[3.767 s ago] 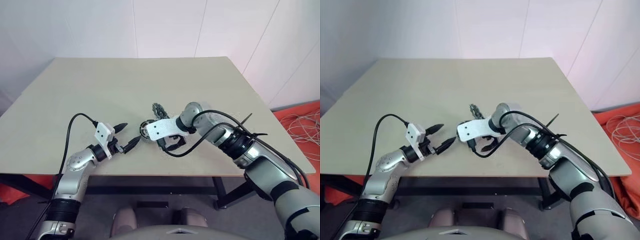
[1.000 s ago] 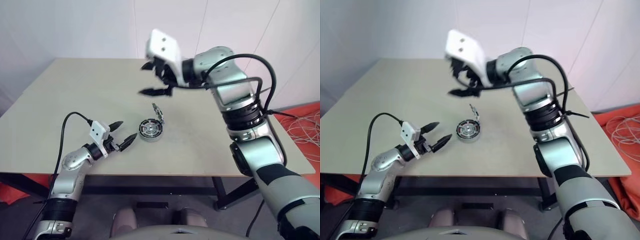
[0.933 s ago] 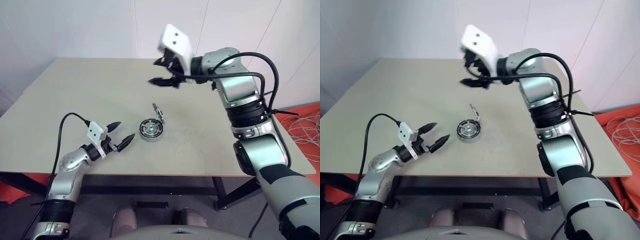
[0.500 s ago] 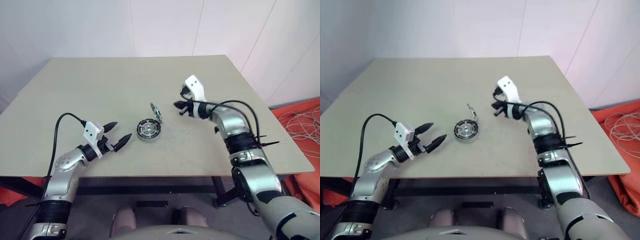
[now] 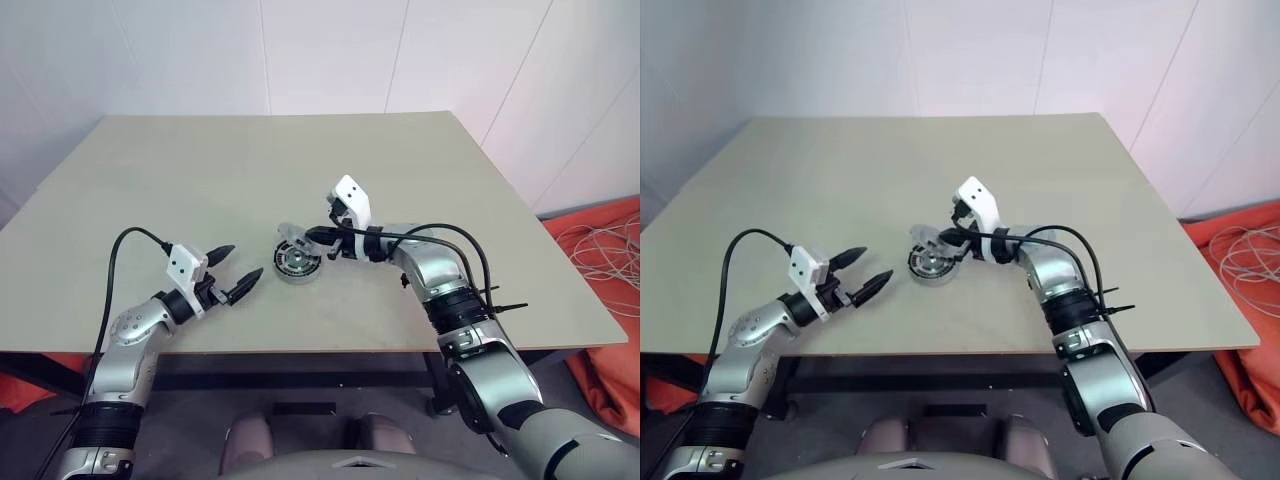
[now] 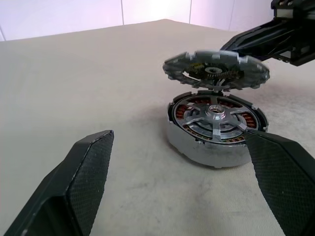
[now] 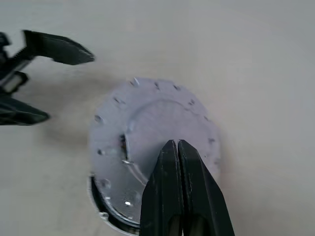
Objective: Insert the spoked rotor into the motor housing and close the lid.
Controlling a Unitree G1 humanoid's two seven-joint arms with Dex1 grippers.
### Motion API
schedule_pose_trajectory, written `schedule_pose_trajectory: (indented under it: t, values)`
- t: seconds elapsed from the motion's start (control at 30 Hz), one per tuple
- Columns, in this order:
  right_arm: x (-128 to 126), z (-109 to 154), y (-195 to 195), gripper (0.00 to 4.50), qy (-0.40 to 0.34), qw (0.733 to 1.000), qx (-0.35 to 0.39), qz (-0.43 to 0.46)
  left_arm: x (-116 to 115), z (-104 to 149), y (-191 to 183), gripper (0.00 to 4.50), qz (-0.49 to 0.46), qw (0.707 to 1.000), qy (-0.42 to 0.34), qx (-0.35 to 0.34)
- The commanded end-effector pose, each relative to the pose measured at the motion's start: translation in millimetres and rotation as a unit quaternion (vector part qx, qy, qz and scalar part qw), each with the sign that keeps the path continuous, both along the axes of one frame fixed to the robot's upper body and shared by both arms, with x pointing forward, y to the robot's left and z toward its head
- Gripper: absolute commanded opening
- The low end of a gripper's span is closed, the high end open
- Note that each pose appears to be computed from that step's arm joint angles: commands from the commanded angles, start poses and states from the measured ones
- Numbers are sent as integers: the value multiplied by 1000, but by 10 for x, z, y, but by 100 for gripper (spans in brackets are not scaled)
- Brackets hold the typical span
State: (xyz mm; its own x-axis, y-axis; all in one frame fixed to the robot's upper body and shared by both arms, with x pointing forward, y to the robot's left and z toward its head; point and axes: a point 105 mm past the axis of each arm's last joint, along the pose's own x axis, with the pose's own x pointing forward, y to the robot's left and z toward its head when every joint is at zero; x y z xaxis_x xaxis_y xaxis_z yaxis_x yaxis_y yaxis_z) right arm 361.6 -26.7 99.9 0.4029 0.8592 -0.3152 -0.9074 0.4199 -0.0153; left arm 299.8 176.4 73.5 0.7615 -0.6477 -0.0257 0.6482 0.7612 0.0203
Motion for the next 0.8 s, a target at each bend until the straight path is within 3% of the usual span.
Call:
schedule_pose_trajectory:
  t: [0.03,0.5,0.8]
  values:
    - [-76,39,80,1,-11,999,1,31,20,132,5,450,0,1000,-27,1]
    - [-102,-449,1,1,-21,989,-121,79,23,141,-36,450,-2,1000,-29,-1]
    - [-88,-96,28,1,-62,992,-22,109,29,166,-27,450,1,999,-33,0]
